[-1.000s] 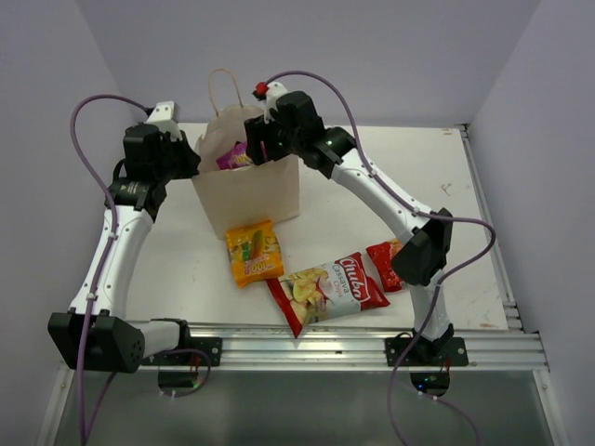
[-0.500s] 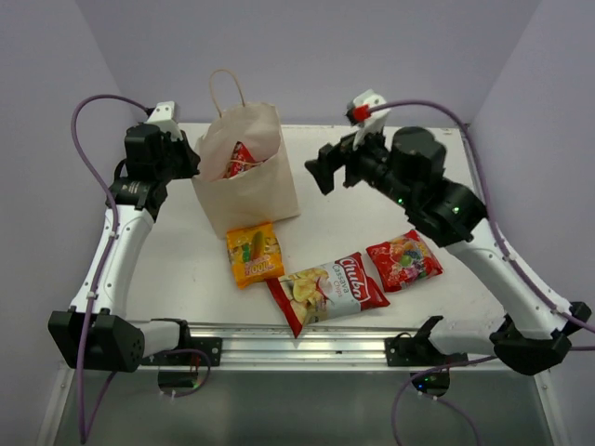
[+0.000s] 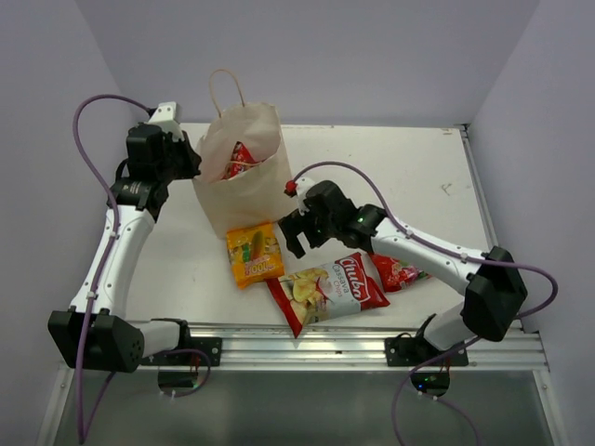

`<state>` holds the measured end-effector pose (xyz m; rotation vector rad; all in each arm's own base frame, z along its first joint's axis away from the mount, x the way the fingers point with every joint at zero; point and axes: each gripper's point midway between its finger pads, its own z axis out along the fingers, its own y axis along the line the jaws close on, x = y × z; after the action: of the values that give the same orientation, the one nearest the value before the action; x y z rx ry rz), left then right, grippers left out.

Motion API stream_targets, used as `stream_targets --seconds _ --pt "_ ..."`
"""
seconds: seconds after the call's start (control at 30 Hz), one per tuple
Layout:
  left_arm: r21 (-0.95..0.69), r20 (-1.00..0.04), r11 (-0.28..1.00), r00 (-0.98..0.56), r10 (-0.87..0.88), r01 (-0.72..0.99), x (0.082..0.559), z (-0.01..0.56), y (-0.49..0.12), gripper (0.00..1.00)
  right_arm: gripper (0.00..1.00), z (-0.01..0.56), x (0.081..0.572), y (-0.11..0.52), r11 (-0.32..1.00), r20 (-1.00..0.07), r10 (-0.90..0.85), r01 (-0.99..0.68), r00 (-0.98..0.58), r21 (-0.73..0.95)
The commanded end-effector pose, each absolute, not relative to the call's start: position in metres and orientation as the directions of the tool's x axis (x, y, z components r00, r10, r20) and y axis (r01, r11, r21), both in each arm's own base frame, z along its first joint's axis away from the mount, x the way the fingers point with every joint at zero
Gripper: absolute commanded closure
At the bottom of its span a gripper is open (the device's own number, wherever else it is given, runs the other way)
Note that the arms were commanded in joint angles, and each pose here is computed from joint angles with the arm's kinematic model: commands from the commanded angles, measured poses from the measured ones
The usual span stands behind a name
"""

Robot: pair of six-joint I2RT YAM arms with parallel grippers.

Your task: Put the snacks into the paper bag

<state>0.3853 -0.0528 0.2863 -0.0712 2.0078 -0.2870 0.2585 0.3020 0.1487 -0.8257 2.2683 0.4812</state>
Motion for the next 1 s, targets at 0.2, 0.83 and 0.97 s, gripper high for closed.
stream_targets --seconds 0.2,0.83,0.97 --pt "-0.222 -0.879 0.973 -0.445 -0.17 0.069 0.376 0.281 -0.057 1.0 0.02 0.125 0.232 0.4 0.659 -0.754 -0.302 -0.699 -0.584 0.277" --pt "-0.18 -0.889 0.975 -0.445 -0.105 0.13 0.361 0.28 -0.08 1.0 0.41 0.025 0.228 0.369 0.799 -0.656 -0.463 -0.601 -0.596 -0.018" --pt "-0.169 -0.893 0.975 -0.442 -0.09 0.143 0.358 0.281 -0.084 1.0 1.0 0.016 0.223 0.361 0.794 -0.607 -0.506 -0.605 -0.612 -0.052"
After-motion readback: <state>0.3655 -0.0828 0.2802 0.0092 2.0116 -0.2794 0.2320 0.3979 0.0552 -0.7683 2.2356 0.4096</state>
